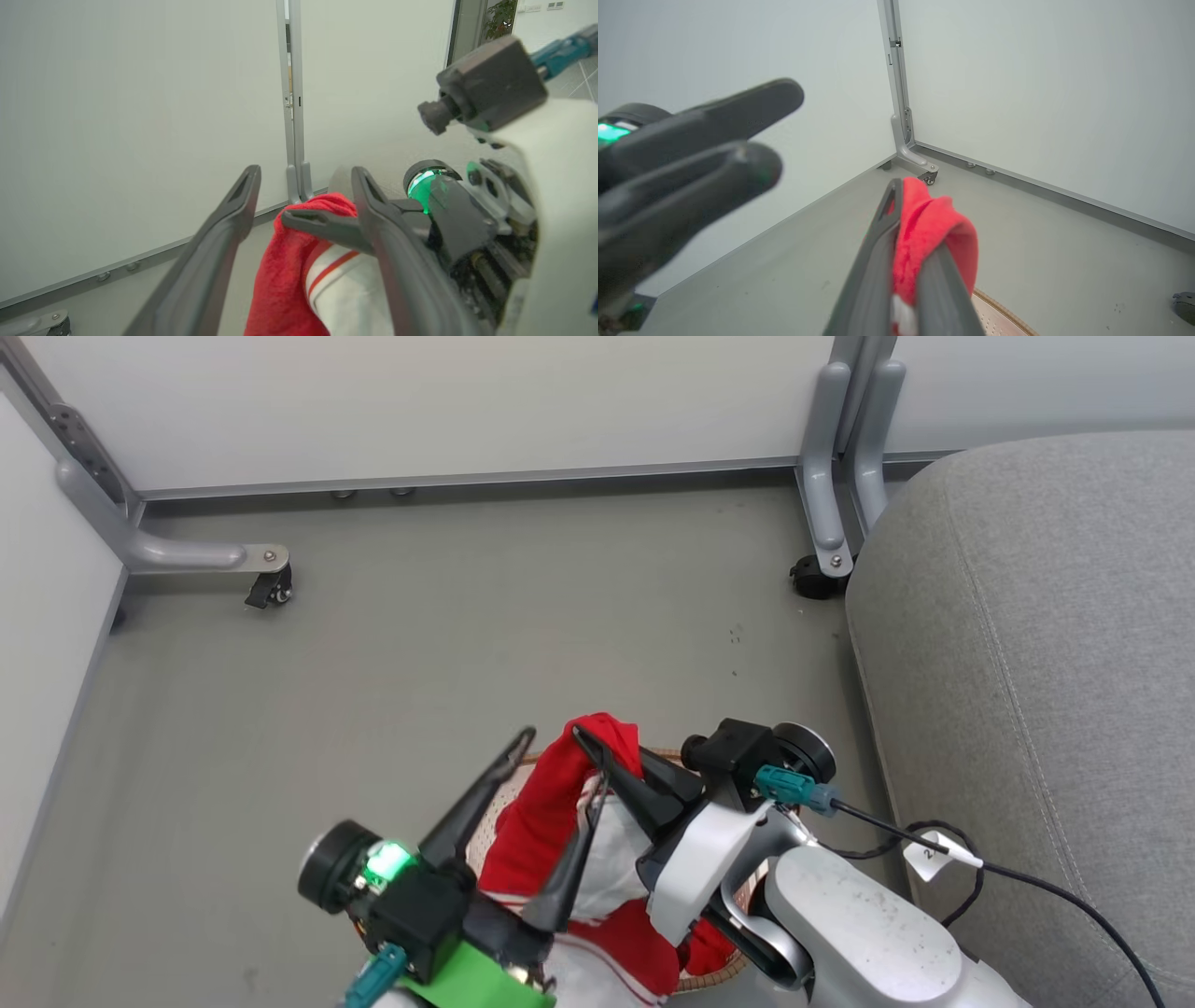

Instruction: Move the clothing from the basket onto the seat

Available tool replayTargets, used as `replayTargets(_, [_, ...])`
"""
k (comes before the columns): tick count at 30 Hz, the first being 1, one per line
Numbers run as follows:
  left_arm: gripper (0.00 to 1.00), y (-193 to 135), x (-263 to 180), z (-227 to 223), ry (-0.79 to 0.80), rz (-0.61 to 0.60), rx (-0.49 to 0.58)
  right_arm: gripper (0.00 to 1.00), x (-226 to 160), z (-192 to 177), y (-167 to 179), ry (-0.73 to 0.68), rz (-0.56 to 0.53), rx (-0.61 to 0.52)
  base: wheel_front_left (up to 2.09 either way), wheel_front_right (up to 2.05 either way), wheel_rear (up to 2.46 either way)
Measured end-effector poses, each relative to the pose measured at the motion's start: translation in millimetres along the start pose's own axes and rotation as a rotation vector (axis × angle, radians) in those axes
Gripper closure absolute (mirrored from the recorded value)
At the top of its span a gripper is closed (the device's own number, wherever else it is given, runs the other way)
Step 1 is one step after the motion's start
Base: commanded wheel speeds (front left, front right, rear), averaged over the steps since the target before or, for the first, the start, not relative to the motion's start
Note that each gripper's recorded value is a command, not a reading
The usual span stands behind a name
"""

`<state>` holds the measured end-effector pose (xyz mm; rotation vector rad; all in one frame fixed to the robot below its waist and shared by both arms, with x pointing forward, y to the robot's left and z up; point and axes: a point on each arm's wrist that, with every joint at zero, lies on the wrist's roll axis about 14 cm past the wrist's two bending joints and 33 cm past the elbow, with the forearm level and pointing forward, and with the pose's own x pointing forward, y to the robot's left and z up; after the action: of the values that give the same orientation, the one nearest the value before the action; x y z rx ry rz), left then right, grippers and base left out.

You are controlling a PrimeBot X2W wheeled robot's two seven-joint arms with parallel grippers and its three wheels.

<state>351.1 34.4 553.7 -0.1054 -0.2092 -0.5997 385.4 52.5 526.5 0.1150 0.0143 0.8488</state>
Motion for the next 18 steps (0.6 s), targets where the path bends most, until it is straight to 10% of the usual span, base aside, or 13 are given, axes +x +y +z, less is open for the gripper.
replayTargets(18, [0.00, -9, -28, -51, 0.196, -0.026, -0.032, 1.00, 0, -5, -12, 0.003, -0.031, -0.011, 0.00, 0.00, 0.00])
